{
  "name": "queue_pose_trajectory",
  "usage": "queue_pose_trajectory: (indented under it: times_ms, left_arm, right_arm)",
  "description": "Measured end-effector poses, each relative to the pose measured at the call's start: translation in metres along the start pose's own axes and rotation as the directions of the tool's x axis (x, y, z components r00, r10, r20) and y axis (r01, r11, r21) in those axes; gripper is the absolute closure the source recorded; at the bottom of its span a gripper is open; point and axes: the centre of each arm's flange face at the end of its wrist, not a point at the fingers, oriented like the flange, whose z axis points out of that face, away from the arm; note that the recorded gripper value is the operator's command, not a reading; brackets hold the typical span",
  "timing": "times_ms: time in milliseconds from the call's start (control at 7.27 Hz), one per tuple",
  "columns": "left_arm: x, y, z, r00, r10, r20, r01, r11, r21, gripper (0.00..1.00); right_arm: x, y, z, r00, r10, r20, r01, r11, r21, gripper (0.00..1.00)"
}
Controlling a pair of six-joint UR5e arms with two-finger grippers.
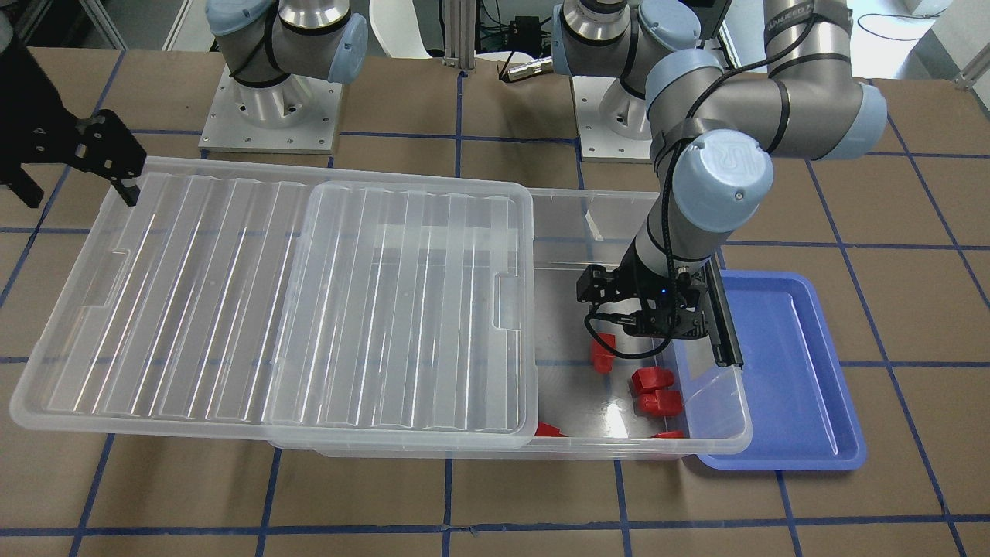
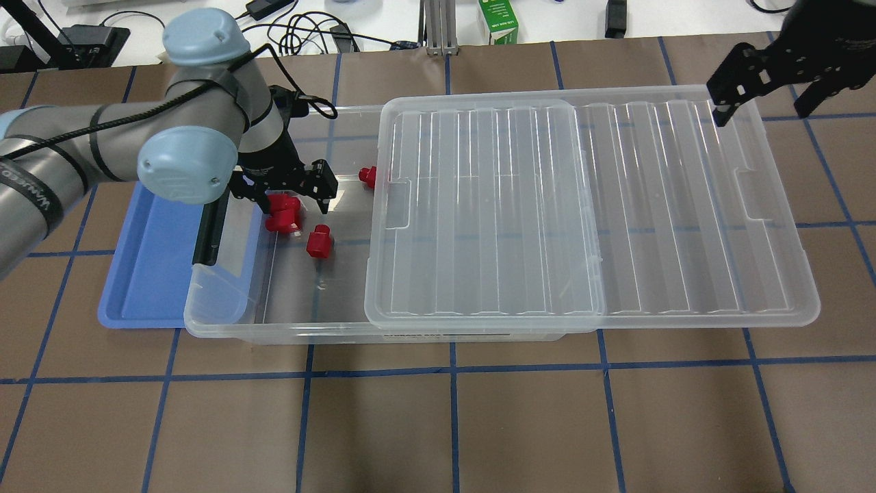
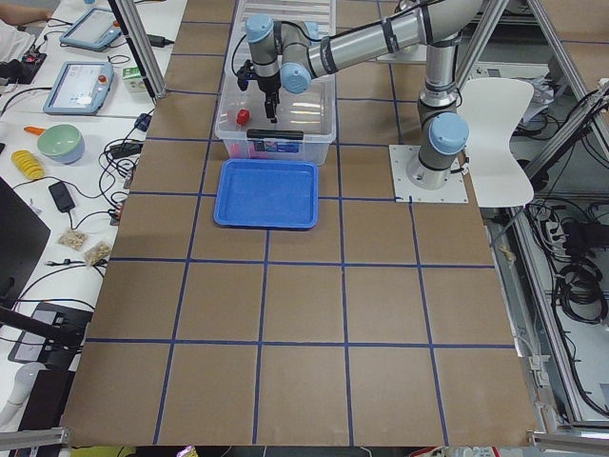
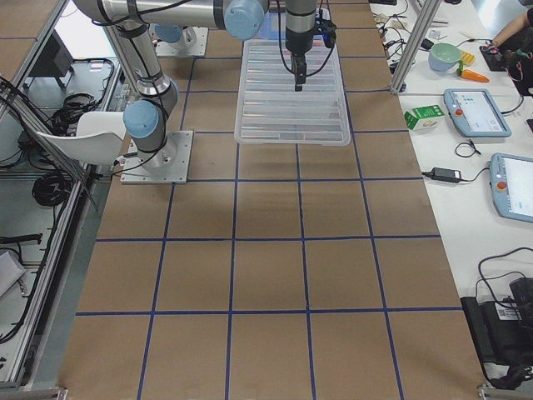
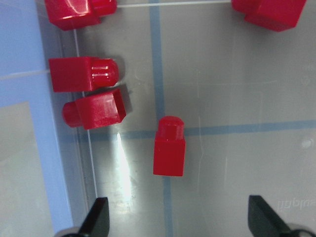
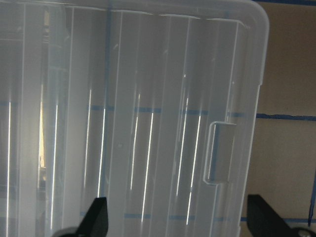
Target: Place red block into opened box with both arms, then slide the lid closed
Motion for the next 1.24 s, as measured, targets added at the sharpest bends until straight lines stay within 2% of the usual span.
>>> queue_pose_trajectory:
  times_ms: [275,550,826,963,1239]
  left_arm:
    - [0.002,0.028,-0.072,1.000,0.003,-0.003,-0.003,1.000,0.016,0.00]
    - [0.004,0.060,-0.117,1.000,0.004,-0.003,-0.004,1.000,0.018,0.00]
    - [0.004,0.081,-0.134,1.000,0.009,-0.003,-0.009,1.000,0.028,0.00]
    - [0.003,0.086,-0.133,1.000,0.008,-0.001,-0.008,1.000,0.015,0.00]
    - [-0.006,0.090,-0.132,1.000,-0.005,0.006,0.005,1.000,-0.015,0.00]
  right_arm:
    - [0.074,0.011,0.020,1.000,-0.025,0.017,0.025,0.999,-0.025,0.00]
    - [0.132,0.026,0.072,0.999,-0.035,0.033,0.037,0.998,-0.042,0.00]
    - [0.150,0.042,0.129,0.999,-0.024,0.027,0.025,0.999,-0.043,0.00]
    - [0.149,0.047,0.147,0.999,-0.017,0.032,0.019,0.998,-0.052,0.00]
    - [0.146,0.050,0.161,0.999,-0.005,0.046,0.008,0.998,-0.060,0.00]
